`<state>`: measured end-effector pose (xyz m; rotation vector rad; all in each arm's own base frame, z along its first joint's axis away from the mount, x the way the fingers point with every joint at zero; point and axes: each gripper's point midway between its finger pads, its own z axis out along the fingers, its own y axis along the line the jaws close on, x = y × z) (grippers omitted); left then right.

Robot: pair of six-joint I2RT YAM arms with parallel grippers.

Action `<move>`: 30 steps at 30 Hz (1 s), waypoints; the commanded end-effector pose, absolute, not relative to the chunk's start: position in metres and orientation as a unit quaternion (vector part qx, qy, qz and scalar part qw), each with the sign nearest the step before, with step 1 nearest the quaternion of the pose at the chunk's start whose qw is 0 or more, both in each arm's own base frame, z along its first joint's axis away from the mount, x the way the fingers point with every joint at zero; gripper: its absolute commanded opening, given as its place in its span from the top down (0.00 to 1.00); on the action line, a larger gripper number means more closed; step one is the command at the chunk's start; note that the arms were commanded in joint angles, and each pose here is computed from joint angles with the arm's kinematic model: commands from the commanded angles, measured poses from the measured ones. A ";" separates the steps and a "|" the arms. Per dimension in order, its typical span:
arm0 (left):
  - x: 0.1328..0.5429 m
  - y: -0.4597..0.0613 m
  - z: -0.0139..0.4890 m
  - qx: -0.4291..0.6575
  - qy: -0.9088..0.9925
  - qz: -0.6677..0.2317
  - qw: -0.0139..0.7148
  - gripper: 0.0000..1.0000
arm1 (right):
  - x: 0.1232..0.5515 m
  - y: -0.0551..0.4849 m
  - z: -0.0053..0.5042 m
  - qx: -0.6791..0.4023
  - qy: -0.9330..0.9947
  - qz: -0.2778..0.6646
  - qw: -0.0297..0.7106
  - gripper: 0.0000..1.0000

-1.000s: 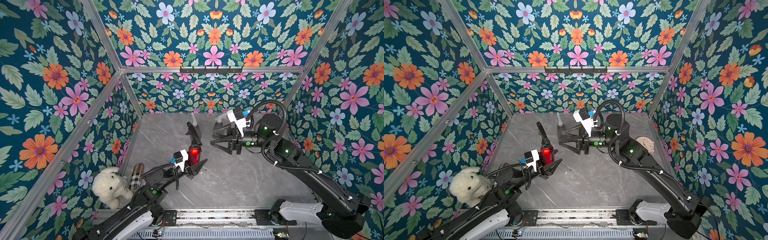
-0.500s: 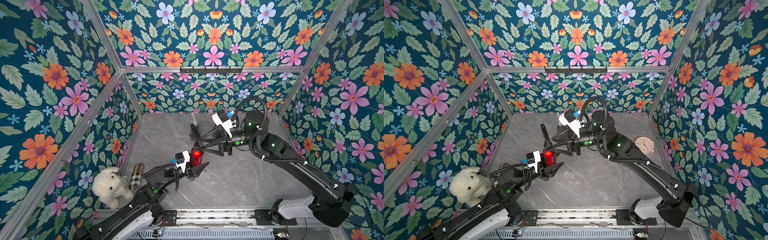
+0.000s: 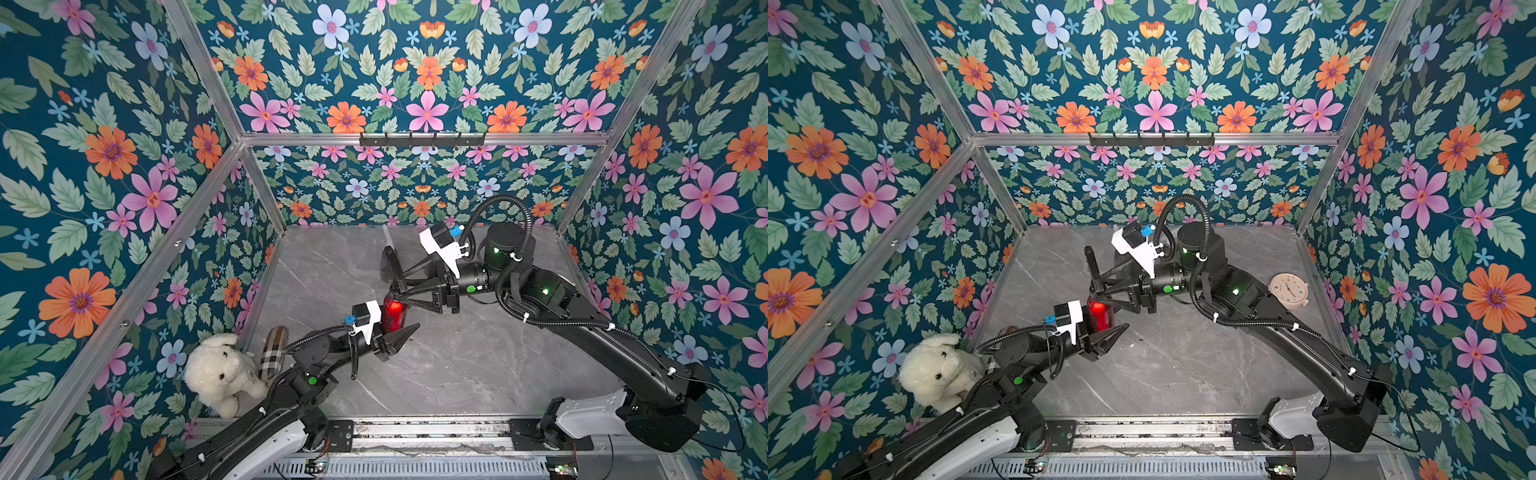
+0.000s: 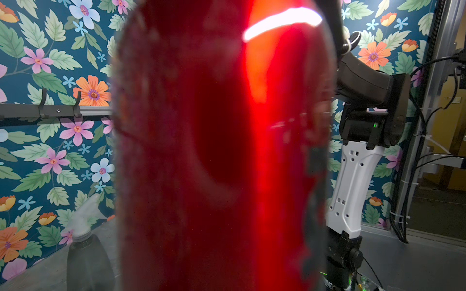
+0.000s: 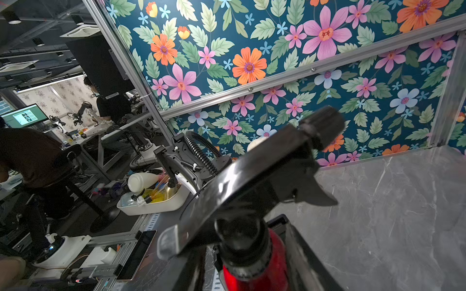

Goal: Attach spray nozzles to spray bottles
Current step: Screw the spray nozzle on the spray bottle.

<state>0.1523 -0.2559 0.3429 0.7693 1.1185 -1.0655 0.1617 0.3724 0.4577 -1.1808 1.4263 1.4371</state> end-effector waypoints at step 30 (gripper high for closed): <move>0.179 -0.240 0.361 0.289 0.518 -0.402 0.698 1.00 | 0.185 0.382 0.406 -0.412 0.718 0.303 0.471 0.75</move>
